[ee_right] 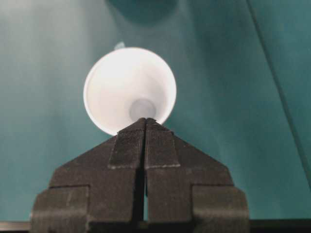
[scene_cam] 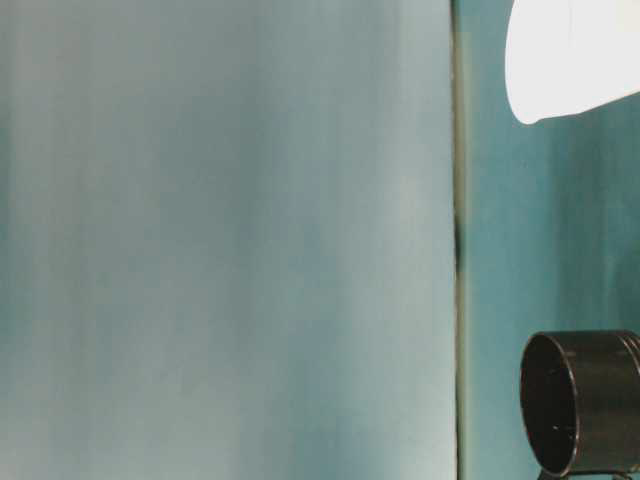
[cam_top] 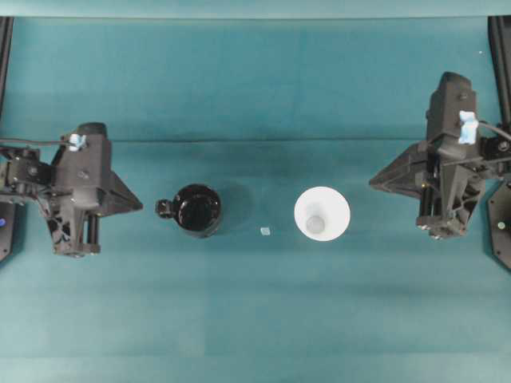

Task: Put a paper cup into the cup holder on your left arm.
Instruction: 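Move both grippers inward from the rest pose toward the table center, then lower the left gripper onto the black mug's handle and close, then drag the black mug rightward by its handle toward the white cup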

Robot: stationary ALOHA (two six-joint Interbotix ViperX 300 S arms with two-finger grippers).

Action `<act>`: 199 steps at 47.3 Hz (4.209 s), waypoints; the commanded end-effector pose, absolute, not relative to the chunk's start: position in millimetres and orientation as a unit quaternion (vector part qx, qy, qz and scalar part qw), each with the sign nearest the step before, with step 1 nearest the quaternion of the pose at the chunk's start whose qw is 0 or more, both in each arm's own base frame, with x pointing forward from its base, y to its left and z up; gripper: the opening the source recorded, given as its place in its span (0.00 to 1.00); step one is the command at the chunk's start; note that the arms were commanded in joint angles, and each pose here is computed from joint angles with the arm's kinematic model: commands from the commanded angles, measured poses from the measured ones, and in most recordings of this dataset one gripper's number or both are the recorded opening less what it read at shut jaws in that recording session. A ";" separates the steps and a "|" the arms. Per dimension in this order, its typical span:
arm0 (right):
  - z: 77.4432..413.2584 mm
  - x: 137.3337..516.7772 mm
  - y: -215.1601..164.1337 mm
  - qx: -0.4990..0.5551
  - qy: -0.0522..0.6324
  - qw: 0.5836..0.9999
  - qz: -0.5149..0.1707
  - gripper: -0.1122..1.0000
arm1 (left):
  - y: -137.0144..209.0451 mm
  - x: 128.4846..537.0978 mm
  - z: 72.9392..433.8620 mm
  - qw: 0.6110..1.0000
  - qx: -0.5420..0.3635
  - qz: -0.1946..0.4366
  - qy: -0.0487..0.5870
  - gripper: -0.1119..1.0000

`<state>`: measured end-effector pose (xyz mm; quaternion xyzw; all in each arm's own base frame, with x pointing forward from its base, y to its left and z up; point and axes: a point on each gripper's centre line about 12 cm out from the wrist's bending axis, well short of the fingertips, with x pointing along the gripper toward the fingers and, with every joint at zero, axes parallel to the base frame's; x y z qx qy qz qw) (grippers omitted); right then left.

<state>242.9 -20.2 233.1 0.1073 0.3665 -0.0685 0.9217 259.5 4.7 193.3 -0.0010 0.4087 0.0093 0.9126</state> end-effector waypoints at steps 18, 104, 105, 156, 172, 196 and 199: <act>241.9 247.1 -21.4 0.111 0.359 0.924 -0.071 0.08 | 6.9 265.1 183.1 0.910 -0.002 0.013 0.415 0.13; 237.6 243.9 -20.9 0.112 0.375 0.918 -0.072 0.08 | 23.8 300.4 130.1 0.898 -0.063 0.059 0.432 0.94; 237.8 244.1 -21.0 0.113 0.374 0.918 -0.072 0.08 | 23.9 301.0 129.7 0.898 -0.063 0.059 0.432 0.94; 237.6 243.9 -21.0 0.113 0.374 0.917 -0.073 0.08 | 22.0 299.2 125.3 0.885 -0.057 0.055 0.460 0.84; 237.6 243.9 -21.0 0.113 0.374 0.917 -0.073 0.08 | 21.3 302.5 128.8 0.891 -0.053 0.052 0.448 0.42; 236.8 244.0 -20.6 0.113 0.375 0.917 -0.072 0.08 | 14.3 303.3 129.7 0.896 -0.046 0.040 0.439 0.38; 237.1 243.7 -20.9 0.114 0.375 0.917 -0.072 0.08 | 13.4 305.5 132.4 0.902 -0.043 0.037 0.428 0.37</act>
